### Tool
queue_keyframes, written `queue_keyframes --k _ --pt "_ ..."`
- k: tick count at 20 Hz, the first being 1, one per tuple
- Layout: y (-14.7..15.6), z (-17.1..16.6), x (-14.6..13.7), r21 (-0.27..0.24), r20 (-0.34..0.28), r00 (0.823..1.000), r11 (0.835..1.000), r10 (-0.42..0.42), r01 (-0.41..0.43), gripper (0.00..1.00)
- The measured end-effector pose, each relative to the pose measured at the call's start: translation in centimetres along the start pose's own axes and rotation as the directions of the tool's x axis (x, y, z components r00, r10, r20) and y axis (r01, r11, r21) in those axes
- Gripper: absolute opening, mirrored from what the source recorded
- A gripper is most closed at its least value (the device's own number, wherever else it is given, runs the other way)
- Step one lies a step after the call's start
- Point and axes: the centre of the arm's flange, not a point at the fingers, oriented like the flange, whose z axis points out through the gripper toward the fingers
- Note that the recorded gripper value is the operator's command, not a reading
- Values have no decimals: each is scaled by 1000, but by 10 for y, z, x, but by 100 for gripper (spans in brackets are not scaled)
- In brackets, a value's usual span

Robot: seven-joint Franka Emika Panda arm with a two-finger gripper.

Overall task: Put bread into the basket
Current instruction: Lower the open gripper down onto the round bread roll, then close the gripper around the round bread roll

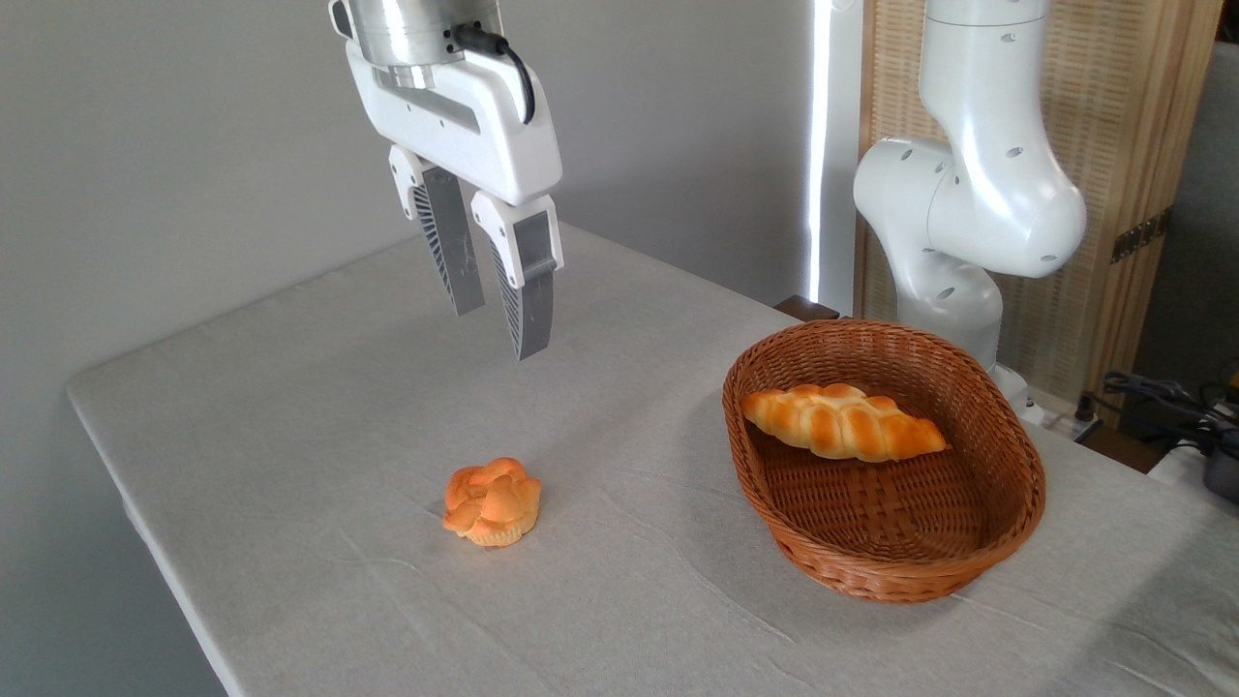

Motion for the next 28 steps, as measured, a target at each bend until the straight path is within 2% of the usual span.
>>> queue_keyframes --k 15,18,20,24,28 --pt "3 10 7 1 0 1000 1000 13 -13 100" --pt "12 37 21 19 -19 999 999 42 -42 100" --pt "25 67 29 24 -21 998 997 67 -67 100" --pt "34 123 25 67 -58 994 994 95 -91 100" --pt "38 166 19 85 -63 983 982 172 -166 100"
